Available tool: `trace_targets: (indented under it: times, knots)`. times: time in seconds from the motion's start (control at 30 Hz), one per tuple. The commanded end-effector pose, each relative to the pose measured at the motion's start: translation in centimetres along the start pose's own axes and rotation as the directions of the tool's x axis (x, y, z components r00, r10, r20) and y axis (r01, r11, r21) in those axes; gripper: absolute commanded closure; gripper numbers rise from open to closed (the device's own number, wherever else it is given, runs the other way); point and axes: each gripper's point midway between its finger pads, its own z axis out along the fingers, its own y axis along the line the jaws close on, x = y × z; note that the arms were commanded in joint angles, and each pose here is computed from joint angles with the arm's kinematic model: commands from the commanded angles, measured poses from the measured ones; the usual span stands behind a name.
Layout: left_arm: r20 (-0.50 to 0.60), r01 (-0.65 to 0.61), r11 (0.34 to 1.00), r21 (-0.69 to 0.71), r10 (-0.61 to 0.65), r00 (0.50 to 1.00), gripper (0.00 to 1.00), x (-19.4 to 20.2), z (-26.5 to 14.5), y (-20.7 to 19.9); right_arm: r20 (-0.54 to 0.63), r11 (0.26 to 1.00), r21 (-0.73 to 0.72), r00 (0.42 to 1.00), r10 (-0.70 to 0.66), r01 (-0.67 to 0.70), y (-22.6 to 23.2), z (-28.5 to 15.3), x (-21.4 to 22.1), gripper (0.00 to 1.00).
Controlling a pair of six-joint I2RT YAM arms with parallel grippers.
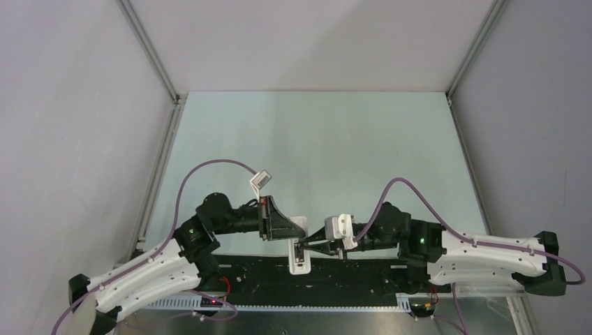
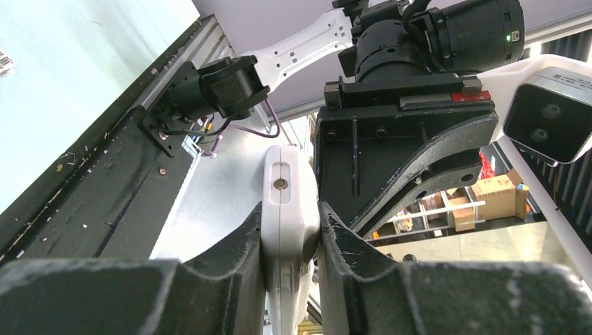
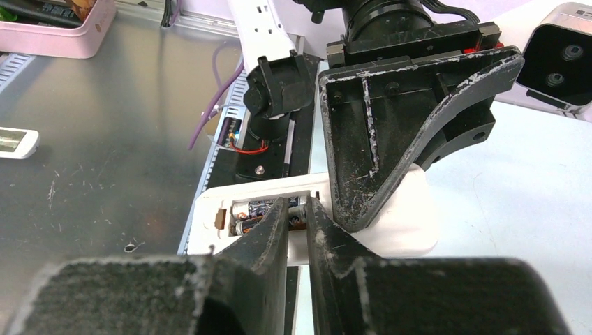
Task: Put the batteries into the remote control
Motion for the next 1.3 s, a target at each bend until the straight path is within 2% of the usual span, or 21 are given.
trace_targets:
  times: [0.0, 0.27, 0.67, 1.27]
  knots:
    - [0.042, -0.041, 0.993, 0.106, 0.037, 0.998, 1.00, -1.1, -0.4, -3.5, -0.080, 0.999, -0.027, 0.996, 0.026, -0.028, 1.0, -0.4, 2.0, 0.83]
    - [0.056, -0.042, 0.993, 0.114, 0.036, 0.998, 1.00, -1.2, -0.6, -3.8, -0.127, 0.999, -0.021, 0.992, 0.024, -0.027, 1.4, 0.1, 3.1, 0.85]
    - [0.077, -0.051, 0.991, 0.123, 0.041, 0.996, 1.00, -1.5, -0.8, -4.2, -0.317, 1.000, 0.025, 0.948, 0.002, 0.006, 1.5, -0.1, 6.2, 0.90]
    - [0.089, -0.045, 0.990, 0.133, 0.033, 0.996, 1.00, -1.8, -1.0, -4.7, -0.448, 0.993, 0.104, 0.894, -0.010, 0.063, 1.0, -0.7, 9.1, 0.90]
